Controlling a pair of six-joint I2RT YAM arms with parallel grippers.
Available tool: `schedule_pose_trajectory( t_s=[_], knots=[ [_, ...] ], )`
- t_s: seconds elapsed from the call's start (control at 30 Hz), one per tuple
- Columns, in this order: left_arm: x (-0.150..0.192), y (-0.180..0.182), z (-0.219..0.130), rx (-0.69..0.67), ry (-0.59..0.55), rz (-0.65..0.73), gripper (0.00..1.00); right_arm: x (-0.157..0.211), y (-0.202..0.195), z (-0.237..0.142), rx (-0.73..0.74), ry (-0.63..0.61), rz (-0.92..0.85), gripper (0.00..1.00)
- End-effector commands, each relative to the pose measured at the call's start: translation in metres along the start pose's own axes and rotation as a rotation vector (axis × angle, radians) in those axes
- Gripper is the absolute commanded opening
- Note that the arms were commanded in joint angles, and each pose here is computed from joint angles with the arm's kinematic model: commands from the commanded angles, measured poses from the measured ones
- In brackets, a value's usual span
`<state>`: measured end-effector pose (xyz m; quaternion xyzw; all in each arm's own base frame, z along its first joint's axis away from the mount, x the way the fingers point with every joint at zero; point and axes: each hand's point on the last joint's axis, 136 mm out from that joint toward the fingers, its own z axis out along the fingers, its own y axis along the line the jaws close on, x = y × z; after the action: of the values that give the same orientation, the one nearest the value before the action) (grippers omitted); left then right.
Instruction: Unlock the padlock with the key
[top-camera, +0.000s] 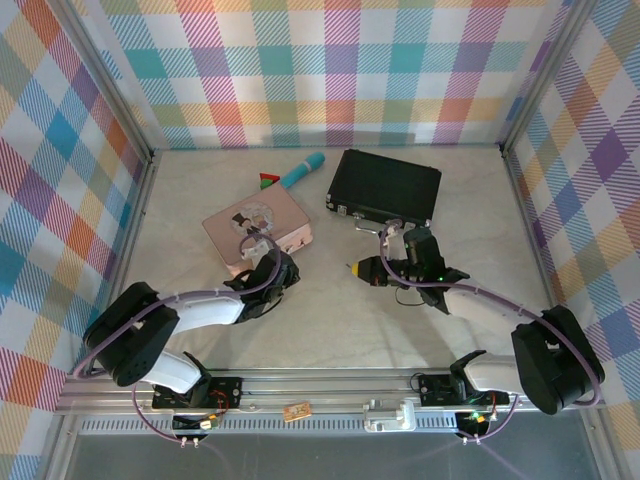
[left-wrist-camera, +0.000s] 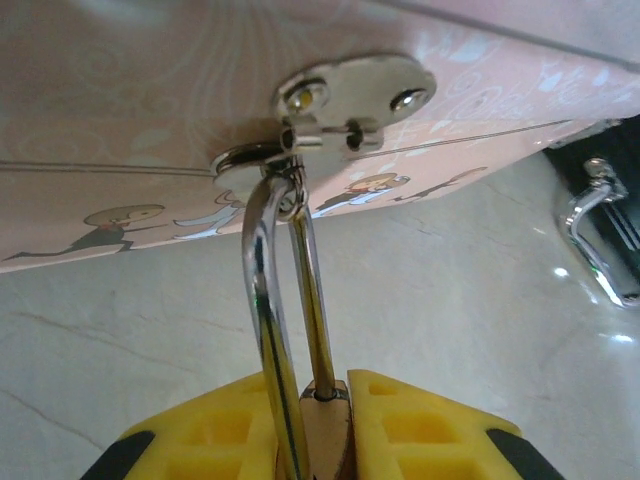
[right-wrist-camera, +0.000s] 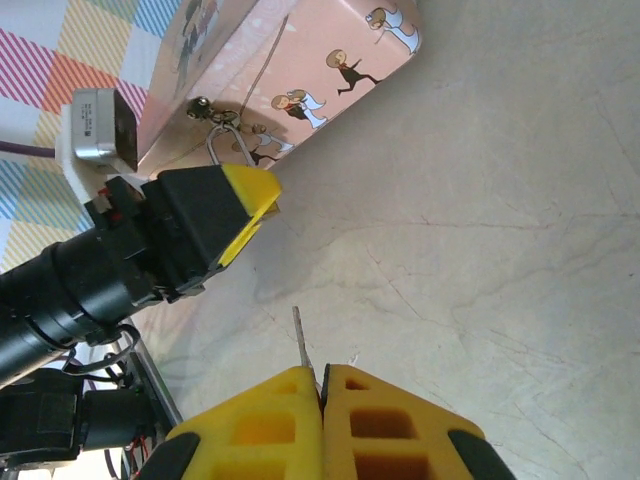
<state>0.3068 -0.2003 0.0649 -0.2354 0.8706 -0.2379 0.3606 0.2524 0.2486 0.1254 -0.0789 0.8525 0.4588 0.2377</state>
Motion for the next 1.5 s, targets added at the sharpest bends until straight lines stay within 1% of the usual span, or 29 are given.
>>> schedule_pose_trajectory(
  t_s=[0.0,0.13,0.3,0.5,0.6,0.83,1.0,1.23,1.47],
  knots=[
    [-0.001,-0.010,-0.012,0.067,0.017,-0.052,0.00,0.005,0.009,0.006,-0.049,0.008,-0.001,0.00],
    [-0.004,-0.017,-0.024,0.123,0.023,-0.113,0.00,0.017,0.012,0.015,-0.073,0.034,0.017,0.00],
    [-0.002,-0.022,-0.034,0.193,0.038,-0.199,0.00,0.031,0.024,0.037,-0.146,0.066,0.041,0.00],
    [-0.003,-0.031,-0.042,0.244,0.032,-0.226,0.00,0.032,0.047,0.064,-0.319,0.054,0.098,0.00],
    [-0.004,-0.033,-0.042,0.263,0.019,-0.247,0.00,0.033,0.056,0.076,-0.357,0.054,0.120,0.00],
    [-0.006,-0.040,-0.040,0.301,-0.011,-0.268,0.00,0.037,0.063,0.088,-0.386,0.051,0.162,0.00],
    [-0.005,-0.046,-0.038,0.325,-0.008,-0.287,0.00,0.037,0.066,0.096,-0.403,0.046,0.169,0.00],
    [-0.005,-0.047,-0.040,0.328,-0.008,-0.287,0.00,0.030,0.066,0.098,-0.412,0.008,0.173,0.00],
    [-0.005,-0.050,-0.041,0.336,-0.004,-0.287,0.00,0.027,0.068,0.105,-0.431,0.014,0.188,0.00]
  ],
)
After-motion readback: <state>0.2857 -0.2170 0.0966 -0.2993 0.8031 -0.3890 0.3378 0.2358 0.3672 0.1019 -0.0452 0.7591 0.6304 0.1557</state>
